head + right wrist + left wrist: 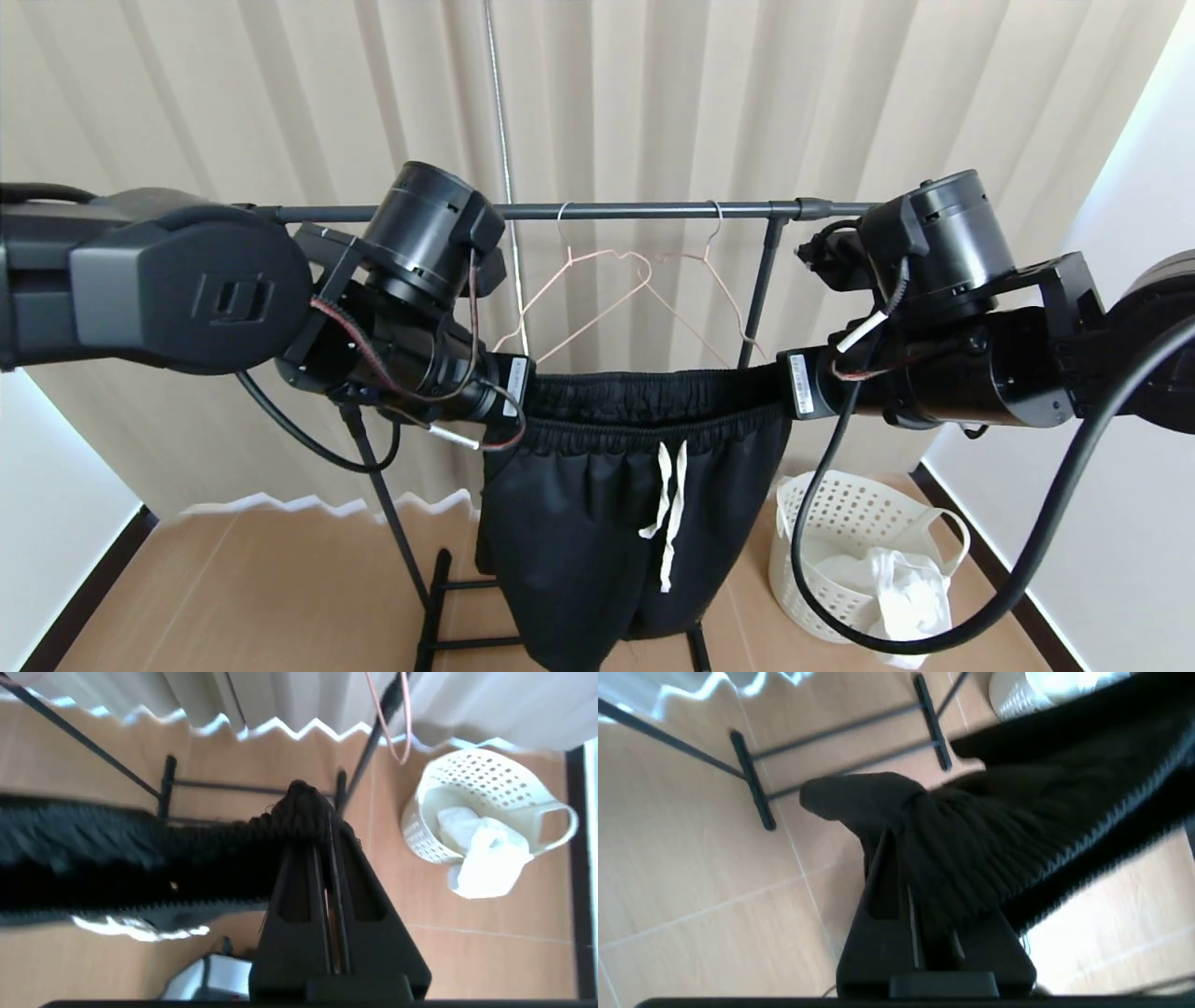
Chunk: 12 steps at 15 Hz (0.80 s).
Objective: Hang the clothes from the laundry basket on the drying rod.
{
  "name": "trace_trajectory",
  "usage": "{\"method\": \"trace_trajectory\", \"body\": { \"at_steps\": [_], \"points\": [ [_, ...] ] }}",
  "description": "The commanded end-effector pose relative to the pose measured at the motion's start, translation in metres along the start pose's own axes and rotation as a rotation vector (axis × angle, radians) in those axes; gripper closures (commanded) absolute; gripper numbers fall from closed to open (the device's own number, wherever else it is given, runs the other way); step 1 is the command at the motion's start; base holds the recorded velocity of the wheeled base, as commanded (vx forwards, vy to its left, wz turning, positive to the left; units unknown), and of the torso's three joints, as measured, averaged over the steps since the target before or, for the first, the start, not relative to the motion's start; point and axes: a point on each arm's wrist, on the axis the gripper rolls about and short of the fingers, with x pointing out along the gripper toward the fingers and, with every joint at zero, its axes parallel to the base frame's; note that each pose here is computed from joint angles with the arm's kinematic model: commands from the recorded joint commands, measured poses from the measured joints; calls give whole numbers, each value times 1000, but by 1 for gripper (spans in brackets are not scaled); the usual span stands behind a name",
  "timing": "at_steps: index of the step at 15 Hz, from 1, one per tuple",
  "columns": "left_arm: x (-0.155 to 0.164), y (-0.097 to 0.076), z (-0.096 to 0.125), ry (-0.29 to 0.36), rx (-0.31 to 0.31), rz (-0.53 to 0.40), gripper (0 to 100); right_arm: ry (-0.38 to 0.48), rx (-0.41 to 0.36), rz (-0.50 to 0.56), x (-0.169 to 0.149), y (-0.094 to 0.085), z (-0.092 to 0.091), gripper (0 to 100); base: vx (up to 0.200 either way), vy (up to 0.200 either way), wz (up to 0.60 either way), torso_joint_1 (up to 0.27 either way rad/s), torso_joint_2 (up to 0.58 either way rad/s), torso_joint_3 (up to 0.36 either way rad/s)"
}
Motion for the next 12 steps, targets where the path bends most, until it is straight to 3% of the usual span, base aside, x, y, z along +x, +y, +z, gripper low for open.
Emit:
{"method": "trace_trajectory", "body": {
  "at_steps": [1,3,6,7,10,11,12],
  "points": [
    [22,-3,18,-18,-17,11,100,-3,-17,-8,-12,-4,3,100,0,0,0,0,0,0],
    [22,-8,33,-67,-23,-4,100,22,-42,-15,-8,-4,-1,100,0,0,0,0,0,0],
    [12,-17,47,-134,-21,-37,100,81,-137,-21,4,-3,-16,100,0,0,0,0,0,0],
    [10,-19,48,-144,-20,-43,100,92,-155,-24,5,-3,-19,0,0,0,0,0,0,0],
    [2,-31,57,-191,-12,-76,100,190,-327,-4,16,-7,-45,0,0,0,0,0,0,0],
    [2,-33,57,-191,-9,-80,100,192,-336,25,14,-7,-47,0,0,0,0,0,0,0],
    [0,-34,58,-196,-8,-84,100,194,-376,127,11,-8,-55,0,0,0,0,0,0,0]
  ]
}}
